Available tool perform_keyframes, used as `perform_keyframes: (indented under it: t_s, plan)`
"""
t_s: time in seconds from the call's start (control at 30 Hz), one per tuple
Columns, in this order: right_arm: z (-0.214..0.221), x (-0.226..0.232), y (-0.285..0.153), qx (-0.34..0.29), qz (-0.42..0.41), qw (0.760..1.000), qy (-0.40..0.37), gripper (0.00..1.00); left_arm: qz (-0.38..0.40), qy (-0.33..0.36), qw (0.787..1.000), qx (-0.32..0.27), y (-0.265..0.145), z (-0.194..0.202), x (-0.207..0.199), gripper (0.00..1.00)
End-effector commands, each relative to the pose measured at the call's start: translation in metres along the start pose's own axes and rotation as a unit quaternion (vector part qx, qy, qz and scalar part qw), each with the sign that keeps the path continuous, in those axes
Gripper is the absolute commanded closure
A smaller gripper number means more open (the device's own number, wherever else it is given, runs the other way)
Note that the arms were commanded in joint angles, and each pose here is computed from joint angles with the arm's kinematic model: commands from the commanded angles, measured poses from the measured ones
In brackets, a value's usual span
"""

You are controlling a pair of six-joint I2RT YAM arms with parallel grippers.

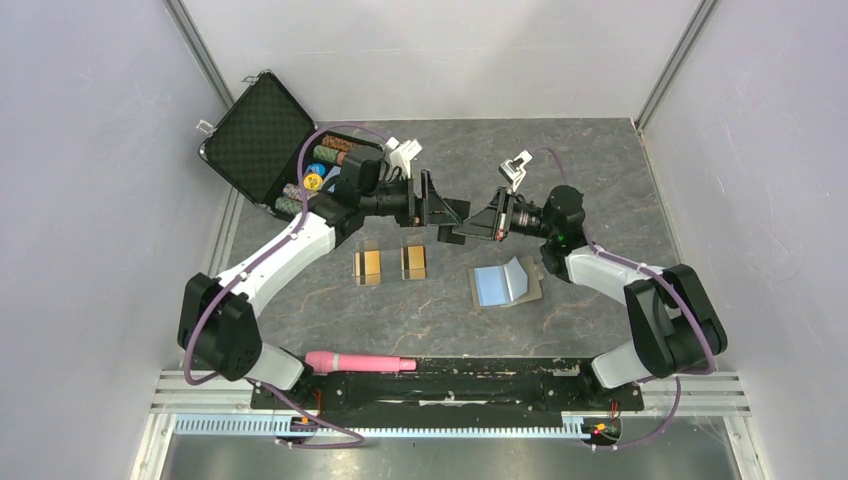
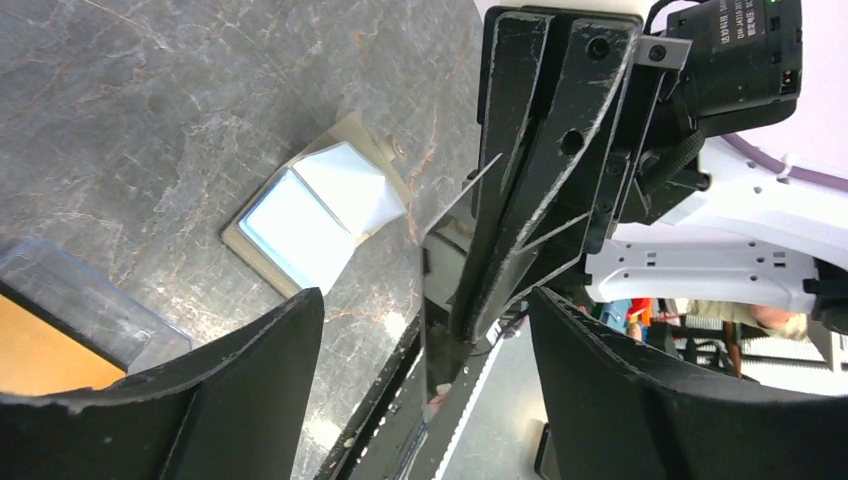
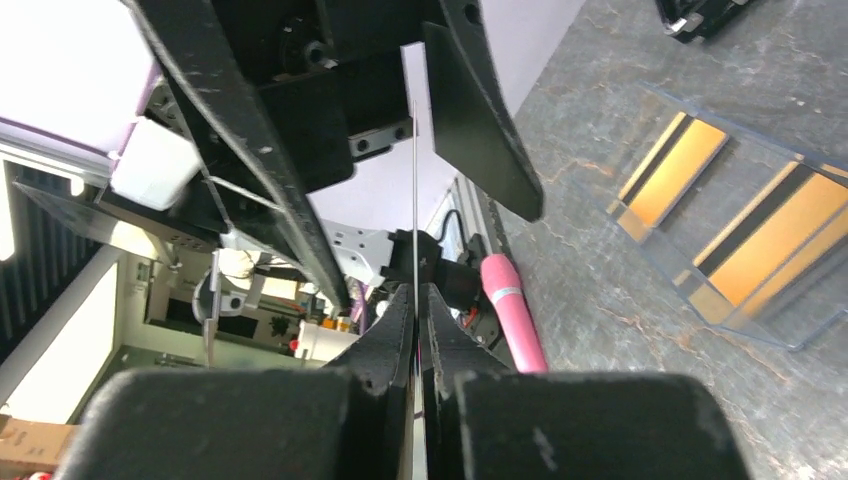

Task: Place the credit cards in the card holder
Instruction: Pick up the credit card from the storage box, then insert the credit card into the card holder.

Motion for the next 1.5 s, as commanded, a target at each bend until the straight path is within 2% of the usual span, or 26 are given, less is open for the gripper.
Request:
perform_keyframes:
  t_s: [0.0,0.07,0.13,0.2,0.3,0.33,0.4,0.47,0.53,0.7,0.93,1.03,1.2,1.33,1.47]
  plan:
    - [-0.002,0.001,0.001,0.005,0.021,0.999,-0.035,1.0,-0.01,0.021,0.999,-0.028,-0.01,-0.001,-0.007,0.15]
    - [-0.002,-0.004,0.0,0.019,0.047,0.997,-0.049,1.0,-0.01,0.021,0.999,-0.028,-0.009,-0.001,-0.006,0.15]
    - [-0.005,-0.006,0.0,0.028,0.06,0.996,-0.06,1.0,0.001,0.02,0.999,-0.025,-0.007,-0.001,-0.007,0.2]
    - [-0.005,-0.008,0.0,0.038,0.072,0.995,-0.064,1.0,0.017,0.019,0.999,-0.024,-0.005,-0.003,-0.009,0.32]
    - [-0.003,-0.011,-0.001,0.046,0.086,0.993,-0.069,1.0,0.039,0.015,0.999,-0.016,-0.001,-0.003,-0.01,0.6]
    - [-0.003,-0.011,-0.002,0.048,0.088,0.992,-0.071,1.0,0.041,0.014,0.999,-0.014,-0.001,-0.004,-0.01,0.64]
    - [-0.001,-0.014,-0.004,0.05,0.1,0.991,-0.073,1.0,0.037,0.01,0.999,-0.015,0.001,-0.004,-0.008,0.63]
    - [-0.001,-0.018,-0.007,0.056,0.13,0.987,-0.08,1.0,0.024,0.01,0.999,-0.018,0.0,-0.003,-0.005,0.54]
    - [-0.002,-0.022,-0.01,0.065,0.168,0.979,-0.094,1.0,-0.003,0.008,1.0,-0.023,-0.001,-0.002,0.001,0.49]
    - [-0.004,-0.032,-0.025,0.108,0.268,0.949,-0.127,1.0,-0.086,-0.001,0.996,0.002,0.002,0.006,0.024,0.51]
    - [-0.003,-0.043,-0.058,0.181,0.412,0.875,-0.179,1.0,-0.176,0.016,0.982,0.061,0.017,0.024,0.044,0.53]
    - [0.003,-0.046,-0.067,0.204,0.435,0.858,-0.183,1.0,-0.198,0.023,0.976,0.086,0.028,0.032,0.049,0.53]
    - [0.019,-0.049,-0.071,0.232,0.422,0.863,-0.153,1.0,-0.215,0.036,0.966,0.137,0.052,0.051,0.055,0.54]
    - [0.037,-0.052,-0.072,0.25,0.401,0.874,-0.111,1.0,-0.224,0.043,0.958,0.174,0.07,0.063,0.062,0.55]
    - [0.05,-0.061,-0.082,0.263,0.402,0.876,-0.05,1.0,-0.231,0.04,0.951,0.2,0.084,0.072,0.073,0.56]
Point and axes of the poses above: each gripper's point midway between its finger pads, its own y axis out along the fingers, its own x axis along the line the jaws close on, z = x × y, the point moved 8 cm from there along -y, back along the fingers, and after that the axes turned 10 degrees about -y, right-handed, at the moved point
